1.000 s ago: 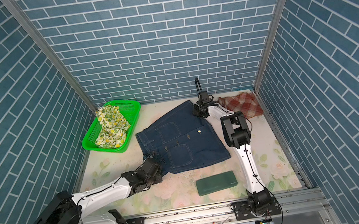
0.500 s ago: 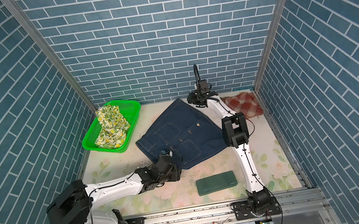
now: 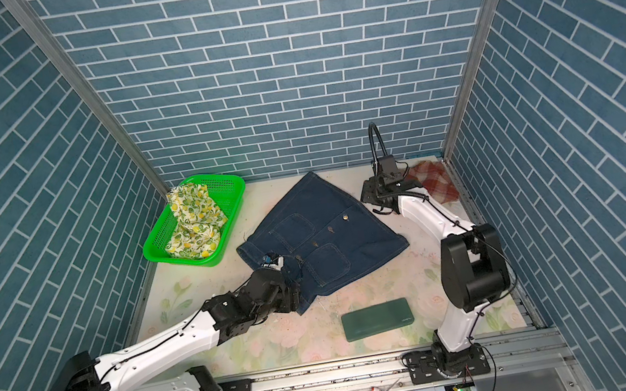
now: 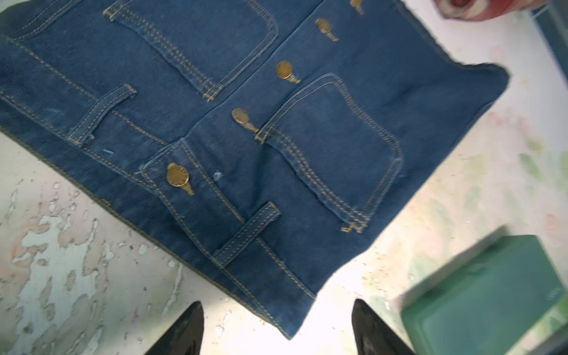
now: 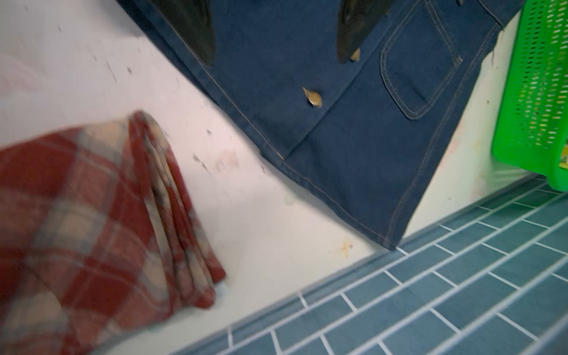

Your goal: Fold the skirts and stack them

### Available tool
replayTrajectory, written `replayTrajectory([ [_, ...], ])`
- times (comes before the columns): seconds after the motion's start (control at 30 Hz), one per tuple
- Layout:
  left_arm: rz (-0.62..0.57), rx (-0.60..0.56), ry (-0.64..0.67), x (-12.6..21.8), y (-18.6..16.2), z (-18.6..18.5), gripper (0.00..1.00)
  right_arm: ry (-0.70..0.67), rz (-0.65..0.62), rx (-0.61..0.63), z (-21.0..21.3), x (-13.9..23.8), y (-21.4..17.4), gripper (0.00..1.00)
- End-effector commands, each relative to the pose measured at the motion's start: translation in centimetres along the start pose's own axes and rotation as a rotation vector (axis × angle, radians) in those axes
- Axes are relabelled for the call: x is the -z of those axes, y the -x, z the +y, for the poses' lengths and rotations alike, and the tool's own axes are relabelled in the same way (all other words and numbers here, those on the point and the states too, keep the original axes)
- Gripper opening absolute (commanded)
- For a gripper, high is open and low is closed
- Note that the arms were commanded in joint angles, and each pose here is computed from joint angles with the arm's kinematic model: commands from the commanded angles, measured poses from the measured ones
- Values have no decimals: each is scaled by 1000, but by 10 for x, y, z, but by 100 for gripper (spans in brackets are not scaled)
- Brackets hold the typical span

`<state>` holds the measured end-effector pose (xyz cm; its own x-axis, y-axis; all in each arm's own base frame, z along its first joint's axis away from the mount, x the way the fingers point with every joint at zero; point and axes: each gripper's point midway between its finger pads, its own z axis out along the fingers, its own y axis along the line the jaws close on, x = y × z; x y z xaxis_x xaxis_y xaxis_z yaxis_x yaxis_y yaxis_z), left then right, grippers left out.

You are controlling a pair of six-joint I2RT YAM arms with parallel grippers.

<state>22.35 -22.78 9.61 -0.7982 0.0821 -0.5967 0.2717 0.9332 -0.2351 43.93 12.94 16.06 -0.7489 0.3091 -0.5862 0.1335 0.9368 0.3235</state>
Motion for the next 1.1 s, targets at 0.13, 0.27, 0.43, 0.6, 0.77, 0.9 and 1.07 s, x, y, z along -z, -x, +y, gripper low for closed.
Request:
replayTrajectory([
  [0.13,-8,-81,70,-21,26,1,77,-171,88,-145,-60,26,-76,62],
  [0.27,16,-118,73,-37,31,-7,77,-186,156,-169,-72,29,-106,62],
  [0.43,61,-141,84,-59,24,-10,77,-181,244,-207,-80,19,-139,62],
  [0.6,111,-168,120,-78,9,-3,76,-180,279,-230,-85,9,-156,62],
  [0.77,169,-175,110,-95,-10,-2,74,-143,309,-285,-85,-11,-165,62],
  [0.9,214,-161,107,-102,-26,2,67,-137,307,-322,-91,-21,-165,57],
  [1.07,251,-116,67,-100,-47,3,46,-110,258,-322,-92,-28,-144,34],
])
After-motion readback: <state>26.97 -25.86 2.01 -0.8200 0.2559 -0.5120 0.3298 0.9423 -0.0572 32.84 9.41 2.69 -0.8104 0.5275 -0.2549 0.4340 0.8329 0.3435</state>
